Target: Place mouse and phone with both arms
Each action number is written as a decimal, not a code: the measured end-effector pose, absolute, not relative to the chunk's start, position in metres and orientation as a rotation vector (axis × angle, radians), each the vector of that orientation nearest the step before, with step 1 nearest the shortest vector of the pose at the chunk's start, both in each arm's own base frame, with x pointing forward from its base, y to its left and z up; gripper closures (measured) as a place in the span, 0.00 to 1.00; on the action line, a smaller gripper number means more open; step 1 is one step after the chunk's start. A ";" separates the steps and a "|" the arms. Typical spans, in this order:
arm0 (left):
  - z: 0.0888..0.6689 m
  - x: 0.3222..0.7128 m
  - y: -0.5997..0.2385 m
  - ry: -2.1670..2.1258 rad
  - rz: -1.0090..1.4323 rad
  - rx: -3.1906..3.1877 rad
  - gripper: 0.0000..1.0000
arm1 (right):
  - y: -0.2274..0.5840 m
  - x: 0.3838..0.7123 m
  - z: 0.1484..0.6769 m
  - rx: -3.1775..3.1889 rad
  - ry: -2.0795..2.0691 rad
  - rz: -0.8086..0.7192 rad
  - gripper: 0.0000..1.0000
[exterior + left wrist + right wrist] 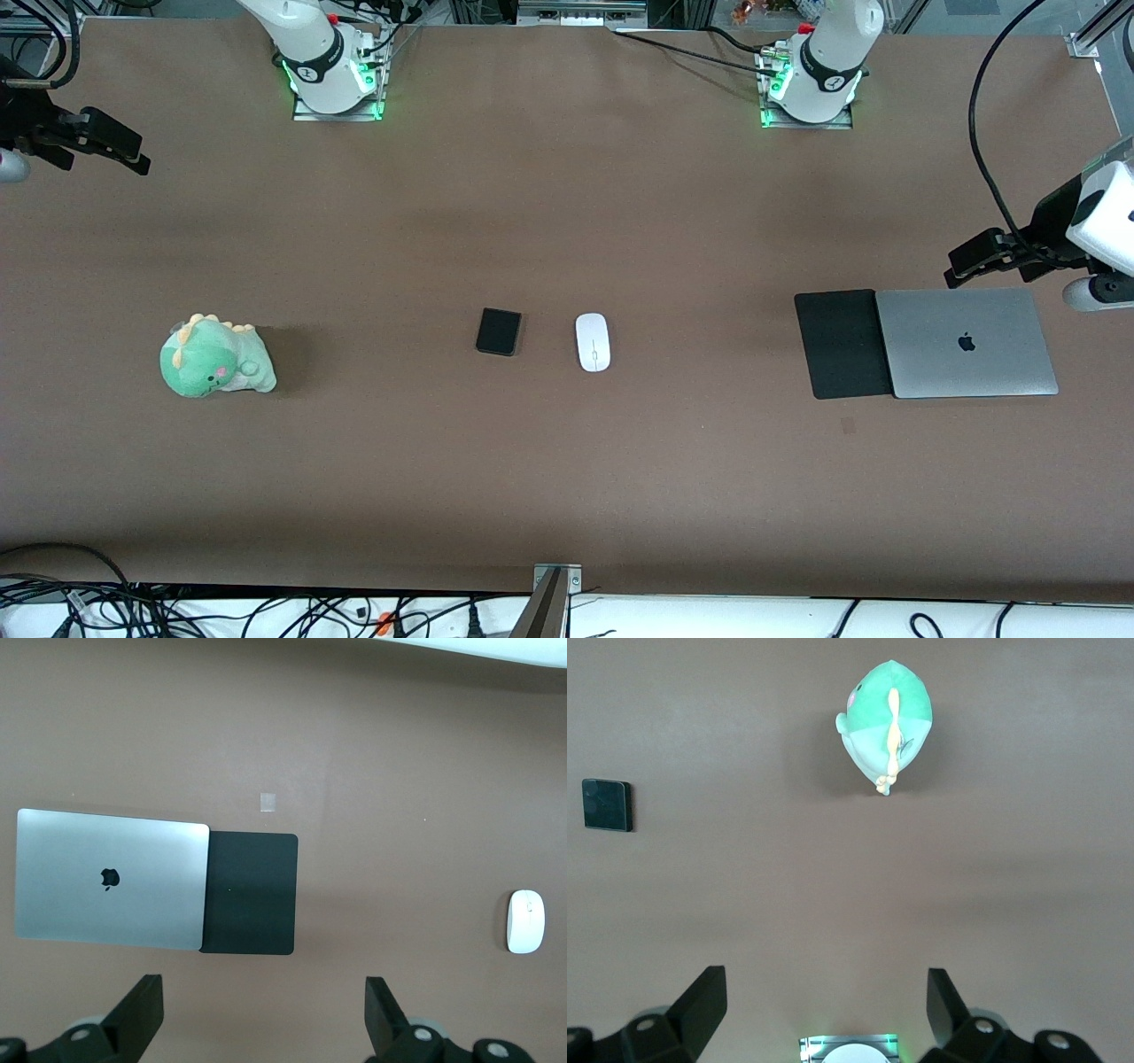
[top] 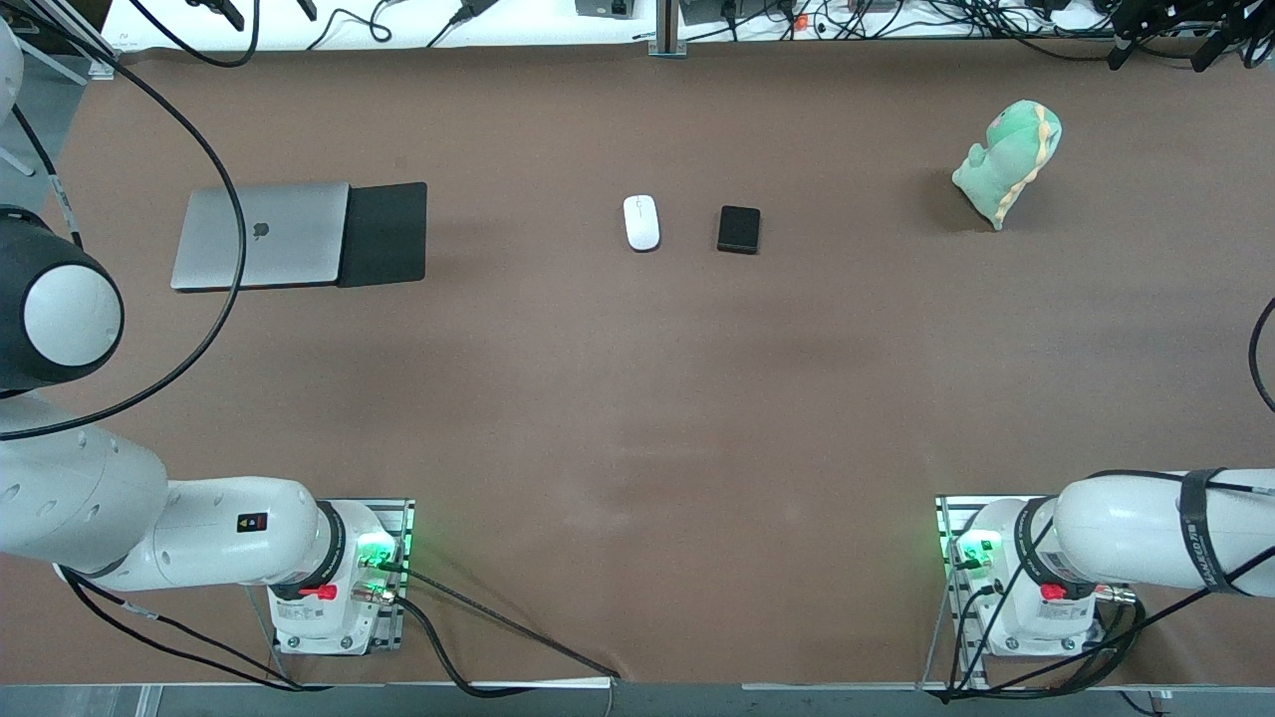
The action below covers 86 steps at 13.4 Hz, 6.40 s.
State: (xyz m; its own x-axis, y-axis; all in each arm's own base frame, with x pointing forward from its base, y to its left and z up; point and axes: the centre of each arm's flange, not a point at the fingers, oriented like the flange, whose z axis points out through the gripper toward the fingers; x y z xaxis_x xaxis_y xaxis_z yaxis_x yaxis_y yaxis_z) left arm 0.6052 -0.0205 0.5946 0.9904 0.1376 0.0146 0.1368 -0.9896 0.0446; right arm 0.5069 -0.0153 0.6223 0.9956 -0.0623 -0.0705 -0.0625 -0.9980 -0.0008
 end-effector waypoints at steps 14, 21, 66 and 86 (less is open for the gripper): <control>0.592 0.605 -0.028 0.192 0.012 3.089 0.00 | -0.015 0.507 0.623 -3.134 0.098 0.110 0.00; 0.586 0.607 -0.035 0.176 -0.005 3.090 0.00 | -0.015 0.507 0.627 -3.134 0.098 0.096 0.00; 0.182 0.564 -0.459 0.124 -0.073 3.090 0.00 | 0.000 0.510 0.616 -3.137 0.058 0.153 0.00; 0.242 0.619 -0.402 0.320 0.043 3.127 0.37 | 0.029 0.520 0.596 -3.069 -0.002 0.219 0.00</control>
